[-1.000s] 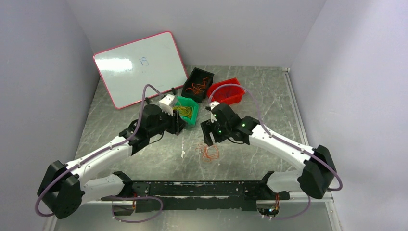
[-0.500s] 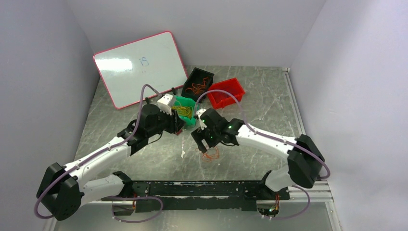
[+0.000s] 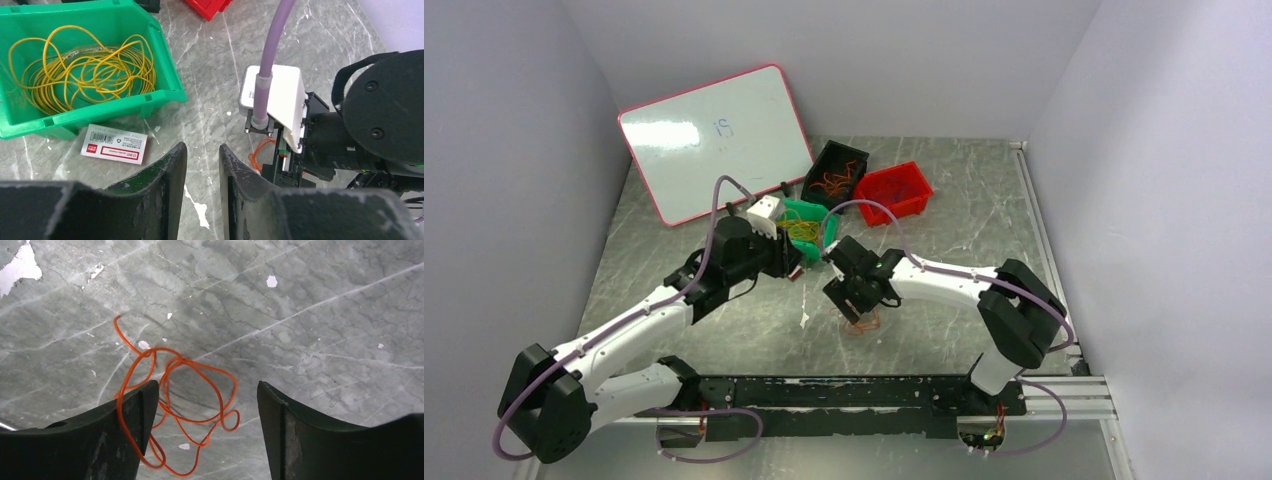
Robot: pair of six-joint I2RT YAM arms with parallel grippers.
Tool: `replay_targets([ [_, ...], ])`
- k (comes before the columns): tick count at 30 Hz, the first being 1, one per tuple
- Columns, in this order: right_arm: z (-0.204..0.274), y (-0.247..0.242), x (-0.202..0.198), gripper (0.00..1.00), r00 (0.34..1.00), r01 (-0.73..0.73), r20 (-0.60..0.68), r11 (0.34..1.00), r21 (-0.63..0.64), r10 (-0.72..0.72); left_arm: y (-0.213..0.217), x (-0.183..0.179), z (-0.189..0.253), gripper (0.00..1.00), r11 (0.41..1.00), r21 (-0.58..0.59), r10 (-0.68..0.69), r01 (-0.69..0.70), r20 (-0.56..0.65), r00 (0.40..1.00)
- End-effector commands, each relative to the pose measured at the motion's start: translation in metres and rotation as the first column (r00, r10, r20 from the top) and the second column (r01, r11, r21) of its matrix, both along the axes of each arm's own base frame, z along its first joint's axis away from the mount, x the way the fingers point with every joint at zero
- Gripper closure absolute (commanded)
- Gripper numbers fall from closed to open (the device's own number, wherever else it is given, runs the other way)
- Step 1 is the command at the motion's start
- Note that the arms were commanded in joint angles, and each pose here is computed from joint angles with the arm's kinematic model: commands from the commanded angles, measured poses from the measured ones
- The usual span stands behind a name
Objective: Untangle the cables
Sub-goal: Pick up the cable at the center of the board.
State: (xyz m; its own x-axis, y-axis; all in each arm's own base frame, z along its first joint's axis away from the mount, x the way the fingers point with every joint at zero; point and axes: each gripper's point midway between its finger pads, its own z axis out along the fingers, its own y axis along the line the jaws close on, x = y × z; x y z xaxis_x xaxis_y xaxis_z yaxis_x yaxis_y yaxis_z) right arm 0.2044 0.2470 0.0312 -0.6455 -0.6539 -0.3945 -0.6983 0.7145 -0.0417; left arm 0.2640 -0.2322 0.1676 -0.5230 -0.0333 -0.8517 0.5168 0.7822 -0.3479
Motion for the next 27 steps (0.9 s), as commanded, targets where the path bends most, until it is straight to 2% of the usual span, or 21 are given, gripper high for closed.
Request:
replay_targets([
  [1, 0.006, 0.005, 0.012, 0.27, 1.0, -0.019, 0.021, 1.0, 0.011, 0.018, 0.006, 0.004, 0.01, 0.65, 1.0, 0.001, 0.025, -0.025, 0.034, 0.999],
  [4, 0.005, 0.003, 0.015, 0.38, 1.0, -0.013, 0.009, 1.0, 0.02, 0.013, 0.007, 0.003, 0.01, 0.65, 1.0, 0.0, 0.028, -0.028, 0.032, 0.999],
  [9, 0.006, 0.003, 0.014, 0.65, 1.0, -0.012, -0.001, 1.0, 0.028, 0.012, 0.01, 0.003, 0.011, 0.65, 0.999, -0.001, 0.037, -0.037, 0.035, 0.999],
  [17, 0.006, -0.004, 0.013, 0.85, 1.0, 0.008, 0.005, 1.0, 0.022, -0.008, 0.01, 0.003, 0.011, 0.66, 0.999, -0.006, 0.036, -0.036, 0.034, 0.999],
  [21, 0.021, -0.009, 0.022, 1.0, 0.997, 0.047, 0.064, 0.999, 0.028, -0.049, 0.011, 0.004, 0.012, 0.66, 0.999, -0.003, 0.042, -0.042, 0.036, 0.998],
  [27, 0.077, -0.013, 0.05, 1.0, 0.966, 0.126, 0.213, 0.987, 0.104, -0.146, 0.017, 0.007, 0.019, 0.66, 0.997, 0.007, 0.073, -0.074, 0.049, 0.996],
])
